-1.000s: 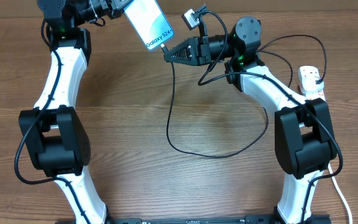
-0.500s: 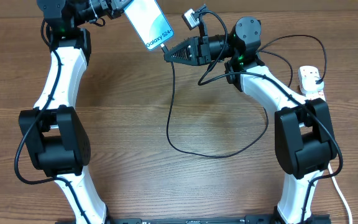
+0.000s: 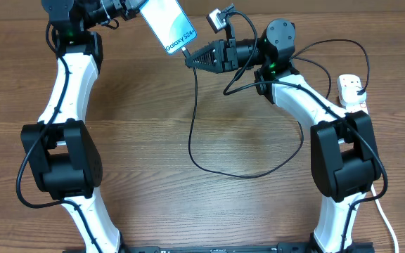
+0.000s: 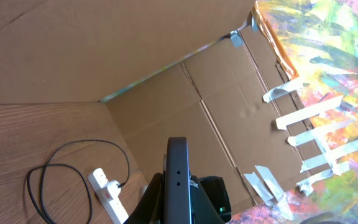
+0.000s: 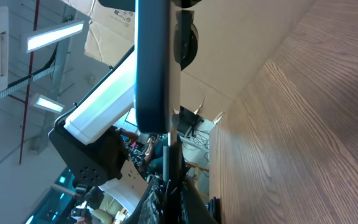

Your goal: Plug charger to phone and switch on socket

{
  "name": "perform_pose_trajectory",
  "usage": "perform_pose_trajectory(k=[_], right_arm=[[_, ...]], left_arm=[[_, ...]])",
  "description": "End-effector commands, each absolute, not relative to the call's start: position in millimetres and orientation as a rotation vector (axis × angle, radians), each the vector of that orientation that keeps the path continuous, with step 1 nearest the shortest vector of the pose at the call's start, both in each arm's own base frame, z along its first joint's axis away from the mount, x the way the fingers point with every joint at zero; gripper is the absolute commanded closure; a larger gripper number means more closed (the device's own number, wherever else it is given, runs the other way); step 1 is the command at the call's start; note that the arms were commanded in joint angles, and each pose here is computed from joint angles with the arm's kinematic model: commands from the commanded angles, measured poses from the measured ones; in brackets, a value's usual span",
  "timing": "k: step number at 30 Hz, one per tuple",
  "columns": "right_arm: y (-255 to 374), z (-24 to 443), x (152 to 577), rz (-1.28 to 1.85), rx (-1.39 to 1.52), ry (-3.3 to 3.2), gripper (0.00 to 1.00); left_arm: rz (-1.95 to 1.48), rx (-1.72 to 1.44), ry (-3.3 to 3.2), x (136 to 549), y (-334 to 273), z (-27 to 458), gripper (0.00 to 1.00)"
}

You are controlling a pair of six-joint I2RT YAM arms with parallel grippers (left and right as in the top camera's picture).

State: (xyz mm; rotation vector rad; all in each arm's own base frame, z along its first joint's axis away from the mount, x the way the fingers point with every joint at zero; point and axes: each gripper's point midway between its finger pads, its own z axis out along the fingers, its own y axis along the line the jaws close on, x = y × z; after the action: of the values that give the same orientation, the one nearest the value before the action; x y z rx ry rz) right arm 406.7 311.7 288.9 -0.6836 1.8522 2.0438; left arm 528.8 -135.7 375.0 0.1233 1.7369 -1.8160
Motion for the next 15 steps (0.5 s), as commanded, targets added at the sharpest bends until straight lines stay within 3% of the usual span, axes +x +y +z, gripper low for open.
perform_pose_trajectory(k=[1, 15], right_arm=[[312.4, 292.4, 419.1, 2.024, -0.597, 1.822, 0.96], [307.3, 294.7, 420.7, 2.018, -0.6, 1.811, 0.96]], left_arm=[[-1.818, 0.22, 1.732, 516.0, -151.6, 385.2, 0.96], [-1.82, 0.206, 1.737, 517.0, -146.1, 385.0, 0.96]])
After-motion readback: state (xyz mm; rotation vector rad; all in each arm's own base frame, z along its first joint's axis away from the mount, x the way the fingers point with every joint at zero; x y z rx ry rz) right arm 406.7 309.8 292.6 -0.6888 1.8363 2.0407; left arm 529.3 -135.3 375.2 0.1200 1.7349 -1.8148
